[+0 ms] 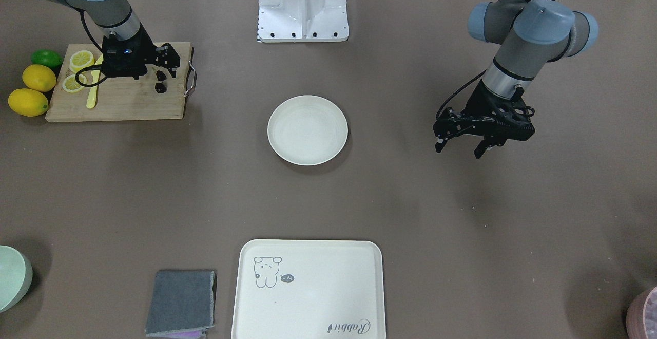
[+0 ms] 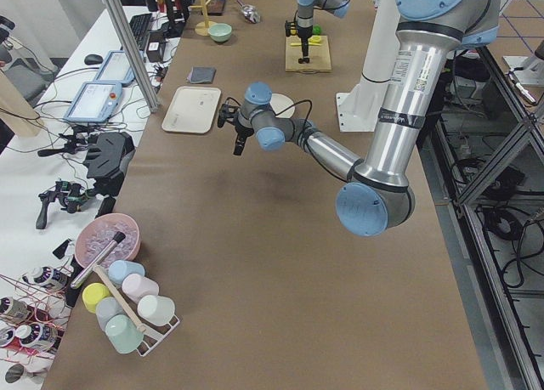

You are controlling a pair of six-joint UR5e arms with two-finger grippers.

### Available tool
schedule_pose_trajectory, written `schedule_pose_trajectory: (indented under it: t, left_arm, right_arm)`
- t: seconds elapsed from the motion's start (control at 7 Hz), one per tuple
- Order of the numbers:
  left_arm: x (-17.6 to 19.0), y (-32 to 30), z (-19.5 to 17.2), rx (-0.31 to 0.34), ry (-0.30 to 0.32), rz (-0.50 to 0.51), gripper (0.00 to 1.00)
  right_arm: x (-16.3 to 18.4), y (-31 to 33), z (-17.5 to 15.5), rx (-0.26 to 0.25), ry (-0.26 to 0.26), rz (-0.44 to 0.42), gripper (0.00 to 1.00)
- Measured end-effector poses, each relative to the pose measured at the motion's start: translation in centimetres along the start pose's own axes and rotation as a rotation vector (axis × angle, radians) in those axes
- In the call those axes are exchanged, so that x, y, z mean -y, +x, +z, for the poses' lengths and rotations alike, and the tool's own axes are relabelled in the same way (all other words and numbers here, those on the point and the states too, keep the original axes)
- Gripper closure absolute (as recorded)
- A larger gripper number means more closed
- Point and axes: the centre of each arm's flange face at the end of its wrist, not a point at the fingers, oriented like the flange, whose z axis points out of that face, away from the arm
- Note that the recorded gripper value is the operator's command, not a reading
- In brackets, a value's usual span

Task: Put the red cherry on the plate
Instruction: 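Lower the right gripper onto the dark cherries and grasp them by the stems, then carry the held cherries with the right gripper over the white plate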

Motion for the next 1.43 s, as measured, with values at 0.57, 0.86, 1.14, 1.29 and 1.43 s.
schedule_pose_trajectory:
  t: [0.57, 0.86, 1.14, 1.29, 1.43]
  left_arm:
    - [0.0, 0.0, 0.0, -0.001, 0.0, -0.001, 0.02]
    - [0.1, 0.2, -0.1, -0.003, 0.002, -0.002, 0.02]
    - [0.1, 0.3, 0.0, -0.004, 0.001, -0.005, 0.02]
    - [0.1, 0.3, 0.0, -0.004, 0.002, -0.006, 0.02]
    - [0.1, 0.2, -0.1, -0.003, 0.002, -0.006, 0.02]
  right_arm:
    - [-0.5, 0.2, -0.7, 0.005, -0.004, 0.001, 1.0]
    - [-0.4, 0.8, -1.5, 0.003, 0.011, 0.008, 1.0]
    - [0.5, 1.1, -2.9, 0.016, 0.037, 0.025, 1.0]
    - [1.3, 0.7, -4.2, 0.04, 0.054, 0.034, 1.0]
    - [2.6, -0.5, -5.5, 0.078, 0.071, 0.038, 1.0]
